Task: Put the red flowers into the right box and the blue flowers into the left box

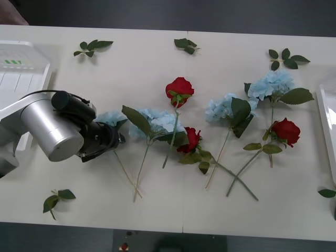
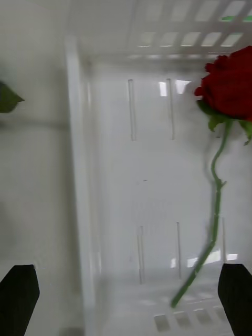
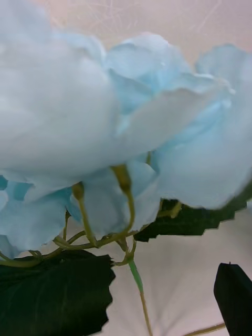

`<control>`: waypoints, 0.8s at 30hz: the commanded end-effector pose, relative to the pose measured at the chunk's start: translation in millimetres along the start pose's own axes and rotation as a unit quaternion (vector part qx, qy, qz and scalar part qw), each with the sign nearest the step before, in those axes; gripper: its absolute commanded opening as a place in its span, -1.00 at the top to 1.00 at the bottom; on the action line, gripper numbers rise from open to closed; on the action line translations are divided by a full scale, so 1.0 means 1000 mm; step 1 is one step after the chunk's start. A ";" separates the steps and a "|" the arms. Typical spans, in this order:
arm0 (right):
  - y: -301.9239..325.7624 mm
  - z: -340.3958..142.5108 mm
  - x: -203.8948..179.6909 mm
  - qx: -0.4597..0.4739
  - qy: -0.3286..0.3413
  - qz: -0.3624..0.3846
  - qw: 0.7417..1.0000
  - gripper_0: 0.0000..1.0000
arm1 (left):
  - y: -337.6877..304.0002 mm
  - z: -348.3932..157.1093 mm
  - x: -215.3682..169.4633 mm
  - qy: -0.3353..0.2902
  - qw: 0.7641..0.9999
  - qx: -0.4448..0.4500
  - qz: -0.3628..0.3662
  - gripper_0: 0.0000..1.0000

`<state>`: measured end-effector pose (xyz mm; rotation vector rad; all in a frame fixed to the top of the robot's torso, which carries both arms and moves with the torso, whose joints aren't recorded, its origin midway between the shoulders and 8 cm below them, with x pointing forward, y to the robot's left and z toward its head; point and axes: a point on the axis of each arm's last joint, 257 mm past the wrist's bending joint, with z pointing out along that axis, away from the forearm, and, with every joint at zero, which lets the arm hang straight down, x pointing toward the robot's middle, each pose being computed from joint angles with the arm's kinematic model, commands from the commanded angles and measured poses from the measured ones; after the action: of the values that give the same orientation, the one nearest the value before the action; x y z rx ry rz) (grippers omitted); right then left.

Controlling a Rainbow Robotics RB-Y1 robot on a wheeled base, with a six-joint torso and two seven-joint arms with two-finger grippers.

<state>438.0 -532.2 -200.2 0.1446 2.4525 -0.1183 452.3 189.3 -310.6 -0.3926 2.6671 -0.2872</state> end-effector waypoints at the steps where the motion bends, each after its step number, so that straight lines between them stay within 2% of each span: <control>1: 0.044 -0.004 -0.031 -0.046 -0.018 -0.029 0.998 -1.00 | -0.011 0.000 -0.016 -0.014 1.000 -0.001 -0.001 -1.00; 4: 0.064 -0.004 -0.036 -0.065 -0.016 -0.031 0.997 -1.00 | -0.012 0.000 -0.018 -0.019 1.000 -0.005 0.009 -1.00; 6: 0.080 -0.003 -0.040 -0.083 -0.013 -0.028 0.996 -1.00 | -0.011 0.001 -0.019 -0.022 1.000 -0.009 0.017 -0.78; 8: 0.096 -0.003 -0.042 -0.098 -0.007 -0.027 0.995 -1.00 | -0.009 0.003 -0.018 -0.026 0.999 -0.015 0.027 -0.36; 10: 0.111 -0.003 -0.046 -0.111 -0.004 -0.023 0.994 -1.00 | -0.007 0.004 -0.019 -0.031 0.999 -0.021 0.036 0.17; 12: 0.122 -0.001 -0.048 -0.120 -0.004 -0.020 0.993 -1.00 | -0.005 0.005 -0.019 -0.033 0.998 -0.025 0.042 0.39; 14: 0.134 0.003 -0.050 -0.125 -0.004 -0.023 0.992 -1.00 | -0.001 0.007 -0.019 -0.035 0.998 -0.031 0.046 0.53; 19: 0.156 0.015 -0.055 -0.134 -0.007 -0.027 0.991 -1.00 | 0.006 0.009 -0.016 -0.037 0.997 -0.041 0.055 0.65; 21: 0.162 0.019 -0.057 -0.136 -0.008 -0.027 0.990 -1.00 | 0.009 0.011 -0.016 -0.037 0.997 -0.044 0.059 0.80; 22: 0.166 0.023 -0.057 -0.136 -0.007 -0.028 0.990 -1.00 | 0.010 0.011 -0.016 -0.038 0.997 -0.045 0.059 0.95; 24: 0.169 0.030 -0.057 -0.136 -0.005 -0.027 0.990 -1.00 | 0.011 0.010 -0.017 -0.038 0.996 -0.046 0.059 1.00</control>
<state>511.0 -374.9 -206.5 -0.0912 2.4660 0.1798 452.1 194.2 -335.5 -0.2565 2.6720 -0.1197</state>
